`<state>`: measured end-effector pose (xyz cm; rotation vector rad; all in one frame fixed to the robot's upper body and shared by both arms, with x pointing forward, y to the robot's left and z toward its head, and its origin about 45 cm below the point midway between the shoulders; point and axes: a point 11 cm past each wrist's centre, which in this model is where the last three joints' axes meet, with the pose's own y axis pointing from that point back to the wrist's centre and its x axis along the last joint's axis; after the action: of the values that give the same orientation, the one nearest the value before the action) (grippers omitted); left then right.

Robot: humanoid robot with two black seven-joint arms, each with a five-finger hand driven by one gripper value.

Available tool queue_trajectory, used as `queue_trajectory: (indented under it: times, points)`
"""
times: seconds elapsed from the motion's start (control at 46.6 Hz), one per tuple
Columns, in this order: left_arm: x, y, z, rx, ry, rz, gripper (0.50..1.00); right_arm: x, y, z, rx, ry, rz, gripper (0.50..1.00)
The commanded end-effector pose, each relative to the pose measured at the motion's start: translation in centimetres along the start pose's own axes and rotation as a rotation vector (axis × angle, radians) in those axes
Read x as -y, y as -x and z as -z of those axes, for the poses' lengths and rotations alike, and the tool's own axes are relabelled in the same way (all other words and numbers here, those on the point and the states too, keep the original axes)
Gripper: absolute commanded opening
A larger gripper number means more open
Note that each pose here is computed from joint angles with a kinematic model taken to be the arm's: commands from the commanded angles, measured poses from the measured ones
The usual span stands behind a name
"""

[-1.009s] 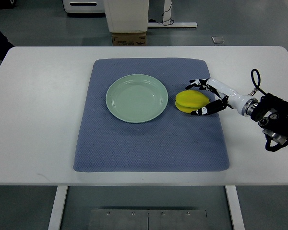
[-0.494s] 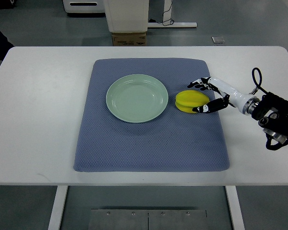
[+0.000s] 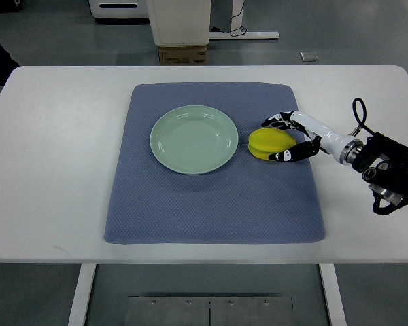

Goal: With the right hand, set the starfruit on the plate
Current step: 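Close the right hand fingers around the yellow starfruit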

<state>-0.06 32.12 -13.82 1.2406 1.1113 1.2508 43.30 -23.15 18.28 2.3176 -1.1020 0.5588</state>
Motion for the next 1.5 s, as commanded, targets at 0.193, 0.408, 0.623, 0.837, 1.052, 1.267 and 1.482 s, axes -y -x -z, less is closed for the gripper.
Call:
queue_trajectory:
  times: [0.193, 0.408, 0.623, 0.837, 1.052, 1.267, 1.482]
  points:
    - [0.0, 0.0, -0.1, -0.001, 0.001, -0.001, 1.0, -0.1, 0.1, -0.2, 0.004, 0.006, 0.0, 0.878]
    - [0.0, 0.0, 0.0, 0.001, -0.001, 0.001, 1.0, -0.1, 0.2, -0.3, 0.012, 0.008, -0.002, 0.874]
    - [0.0, 0.0, -0.1, -0.001, 0.001, 0.001, 1.0, -0.1, 0.2, -0.3, 0.013, 0.009, -0.002, 0.855]
    - [0.0, 0.0, -0.1, -0.001, 0.001, 0.001, 1.0, 0.2, 0.7, -0.1, 0.016, 0.004, 0.008, 0.839]
    - [0.0, 0.0, 0.0, -0.001, 0.0, -0.001, 1.0, 0.1, 0.6, -0.3, 0.014, 0.009, 0.008, 0.761]
    - [0.0, 0.0, -0.1, -0.001, 0.001, 0.001, 1.0, -0.2, 1.1, -0.8, -0.006, 0.027, 0.03, 0.537]
    - [0.0, 0.0, 0.0, -0.001, 0.0, 0.001, 1.0, 0.0, 0.5, -0.3, -0.007, 0.013, 0.019, 0.5]
